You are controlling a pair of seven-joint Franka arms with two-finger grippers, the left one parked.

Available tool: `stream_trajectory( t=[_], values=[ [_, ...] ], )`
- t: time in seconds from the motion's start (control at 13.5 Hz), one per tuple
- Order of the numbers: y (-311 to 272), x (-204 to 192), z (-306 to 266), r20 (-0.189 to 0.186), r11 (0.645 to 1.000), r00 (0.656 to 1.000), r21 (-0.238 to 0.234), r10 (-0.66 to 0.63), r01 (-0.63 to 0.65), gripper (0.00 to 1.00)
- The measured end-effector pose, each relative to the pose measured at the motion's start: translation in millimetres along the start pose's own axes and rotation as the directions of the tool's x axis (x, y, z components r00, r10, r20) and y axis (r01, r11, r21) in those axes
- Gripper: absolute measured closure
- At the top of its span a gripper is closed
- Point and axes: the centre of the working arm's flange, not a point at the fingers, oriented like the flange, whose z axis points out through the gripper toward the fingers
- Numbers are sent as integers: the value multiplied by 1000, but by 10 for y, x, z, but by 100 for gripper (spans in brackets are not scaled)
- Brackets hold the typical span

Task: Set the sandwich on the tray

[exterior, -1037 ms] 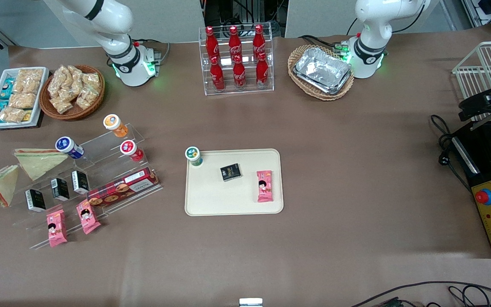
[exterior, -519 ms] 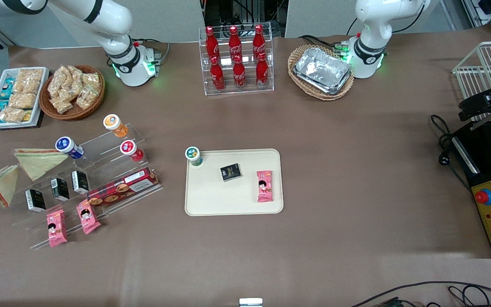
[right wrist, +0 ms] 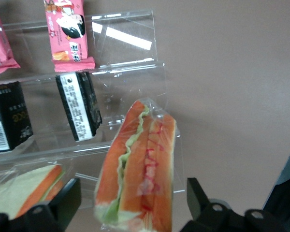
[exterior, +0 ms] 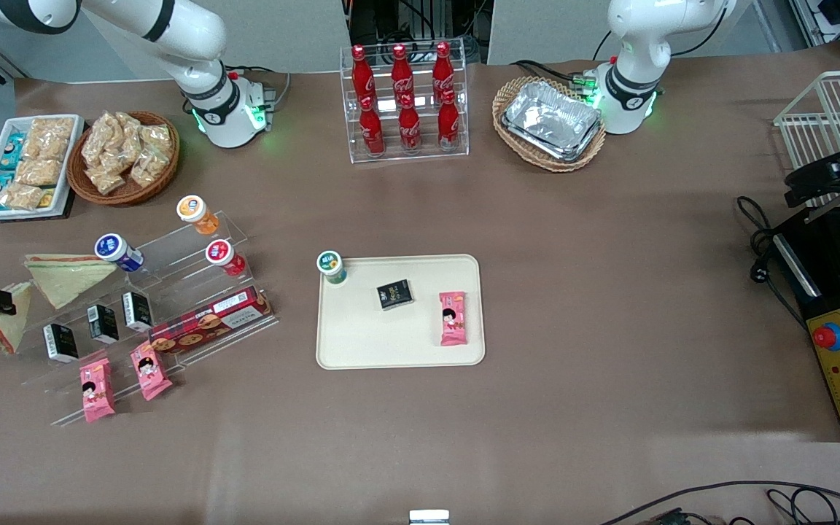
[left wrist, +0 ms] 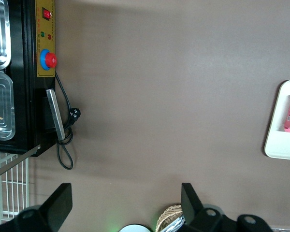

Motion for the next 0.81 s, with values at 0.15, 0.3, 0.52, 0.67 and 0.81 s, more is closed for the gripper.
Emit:
stream_trajectory(
  t=[0.15,0.3,0.52,0.67,0.81],
  values=[
    [10,-24,93,5,1000,1000,6,5,-5,20],
    [1,-18,86,3,1000,1000,7,3,-3,45],
    [-11,33,-23,-11,1000,1000,-1,-3,3,59],
    [-50,85,-167,-6,1000,1000,6,-12,12,61],
    [-133,152,-400,3,1000,1000,13,-28,28,62]
  ],
)
